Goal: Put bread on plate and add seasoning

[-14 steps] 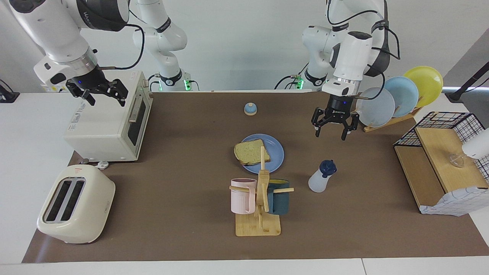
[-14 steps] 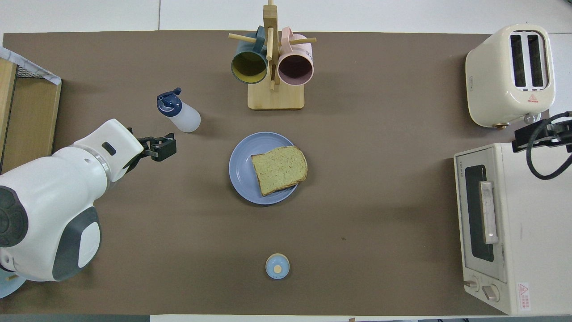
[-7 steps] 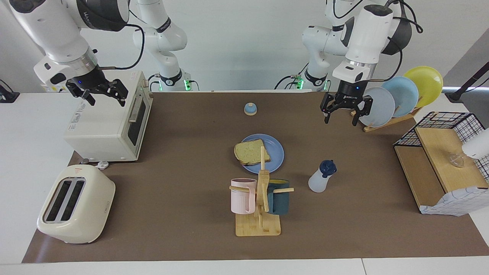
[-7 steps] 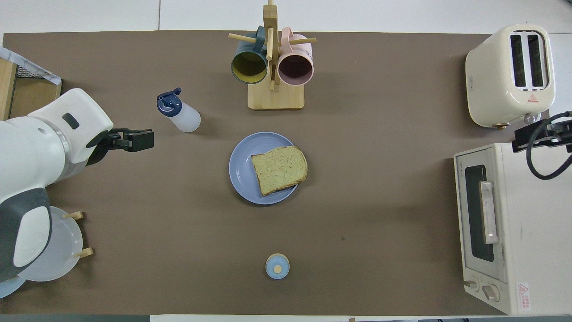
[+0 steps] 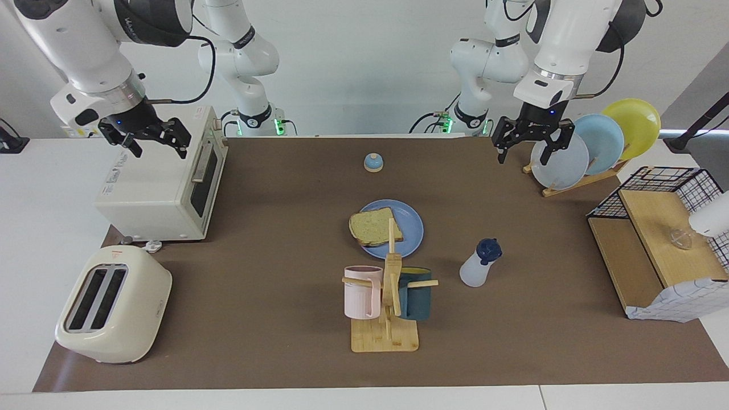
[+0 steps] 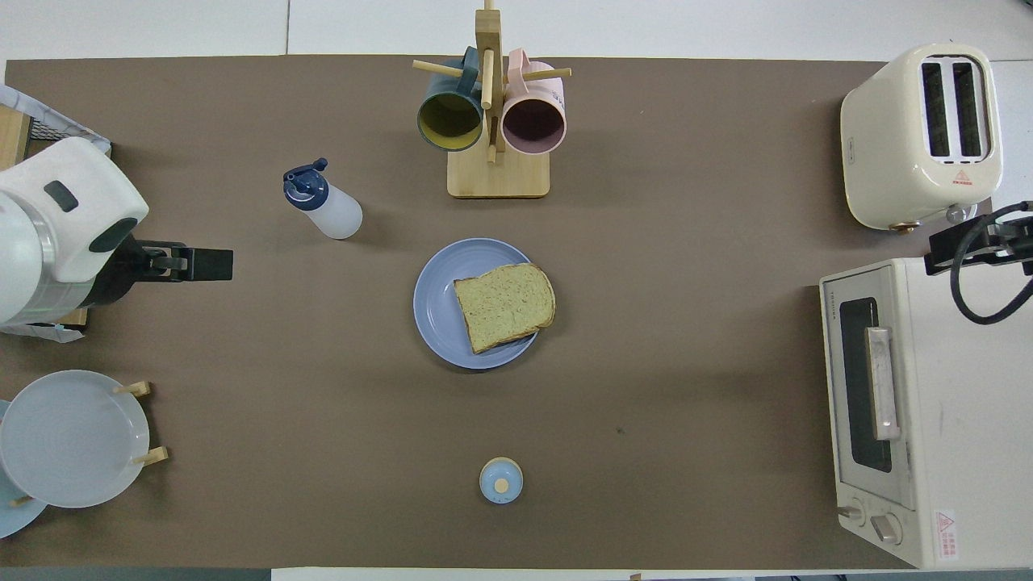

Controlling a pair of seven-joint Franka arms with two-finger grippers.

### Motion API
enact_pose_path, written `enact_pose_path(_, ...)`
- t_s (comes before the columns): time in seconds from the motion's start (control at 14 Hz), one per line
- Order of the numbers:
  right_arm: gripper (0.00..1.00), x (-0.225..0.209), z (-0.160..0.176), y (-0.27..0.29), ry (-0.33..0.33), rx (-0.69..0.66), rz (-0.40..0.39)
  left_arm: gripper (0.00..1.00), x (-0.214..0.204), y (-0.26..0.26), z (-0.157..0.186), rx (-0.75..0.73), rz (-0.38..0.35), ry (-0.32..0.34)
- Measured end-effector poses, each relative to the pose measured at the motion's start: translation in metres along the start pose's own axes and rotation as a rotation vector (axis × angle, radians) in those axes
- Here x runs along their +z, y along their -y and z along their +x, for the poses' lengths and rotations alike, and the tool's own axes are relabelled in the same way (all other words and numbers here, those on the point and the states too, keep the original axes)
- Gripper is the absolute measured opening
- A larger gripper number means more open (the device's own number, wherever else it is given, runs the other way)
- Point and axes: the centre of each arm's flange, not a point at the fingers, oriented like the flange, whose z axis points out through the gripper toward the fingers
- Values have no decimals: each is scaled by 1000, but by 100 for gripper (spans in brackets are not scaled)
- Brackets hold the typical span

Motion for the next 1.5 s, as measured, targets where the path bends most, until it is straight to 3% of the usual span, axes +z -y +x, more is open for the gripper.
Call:
enact_pose_path(0.21,100,0,0,0,0,0,0,100,7,26,-5,-20,0,78)
enact_pose_path(0.57,100,0,0,0,0,0,0,100,12,54,-11,-34,-23,134)
enact_pose_path(1.0,100,0,0,0,0,0,0,100,-6,101,-11,-122,-22,139)
enact_pose_path(1.28,100,0,0,0,0,0,0,100,-29,108,7,-155,-52,141)
enact_pose_path(1.5,100,0,0,0,0,0,0,100,-21,107,23,-164,-56,163)
